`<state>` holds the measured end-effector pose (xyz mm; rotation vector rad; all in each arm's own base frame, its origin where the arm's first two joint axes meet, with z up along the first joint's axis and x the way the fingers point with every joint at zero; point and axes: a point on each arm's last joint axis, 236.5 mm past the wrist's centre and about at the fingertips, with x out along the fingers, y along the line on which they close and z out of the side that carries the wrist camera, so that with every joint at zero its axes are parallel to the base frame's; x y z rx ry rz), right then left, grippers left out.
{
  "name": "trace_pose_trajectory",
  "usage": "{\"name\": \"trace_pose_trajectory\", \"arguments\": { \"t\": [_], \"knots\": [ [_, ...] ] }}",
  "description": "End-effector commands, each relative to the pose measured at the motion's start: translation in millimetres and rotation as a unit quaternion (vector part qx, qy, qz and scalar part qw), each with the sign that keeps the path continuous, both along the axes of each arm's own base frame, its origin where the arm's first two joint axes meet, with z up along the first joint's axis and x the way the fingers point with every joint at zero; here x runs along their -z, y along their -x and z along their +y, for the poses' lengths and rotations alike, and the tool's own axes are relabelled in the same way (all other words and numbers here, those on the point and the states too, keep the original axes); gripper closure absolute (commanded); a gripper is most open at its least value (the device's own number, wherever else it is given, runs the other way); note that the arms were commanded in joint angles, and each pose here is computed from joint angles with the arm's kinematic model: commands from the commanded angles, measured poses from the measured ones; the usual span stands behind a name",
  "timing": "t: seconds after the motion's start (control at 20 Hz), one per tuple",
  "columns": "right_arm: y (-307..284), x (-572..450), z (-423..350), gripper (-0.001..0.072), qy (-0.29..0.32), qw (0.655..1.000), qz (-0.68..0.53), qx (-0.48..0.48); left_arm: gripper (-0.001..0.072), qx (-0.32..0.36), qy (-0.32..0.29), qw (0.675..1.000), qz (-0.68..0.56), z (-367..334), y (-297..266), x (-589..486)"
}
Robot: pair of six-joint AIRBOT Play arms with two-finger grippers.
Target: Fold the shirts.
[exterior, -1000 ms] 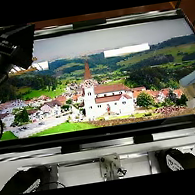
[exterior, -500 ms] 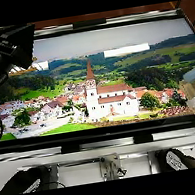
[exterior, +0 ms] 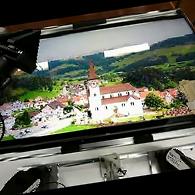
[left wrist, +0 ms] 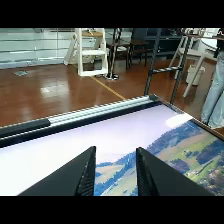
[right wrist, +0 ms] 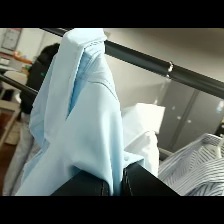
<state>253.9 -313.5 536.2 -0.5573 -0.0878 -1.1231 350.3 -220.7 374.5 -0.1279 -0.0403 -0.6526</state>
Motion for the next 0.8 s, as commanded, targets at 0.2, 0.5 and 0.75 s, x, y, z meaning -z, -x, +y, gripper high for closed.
{"name": "trace_pose_trajectory", "arguments": {
  "t": [0.2,0.5,0.75],
  "knots": [
    [8,14,-26,0.0638,-0.015,0.999,0.01,0.031,0.037,0.004,-0.004,1.0,0.005,-2,1,3],
    [0,26,-36,0.0638,-0.02,0.998,0.034,0.04,0.0371,0.015,-0.014,1.0,0.018,-6,4,11],
    [16,22,-44,0.0638,-0.016,0.998,0.029,0.059,0.0371,0.017,-0.016,1.0,0.02,-7,4,12]
  ]
}}
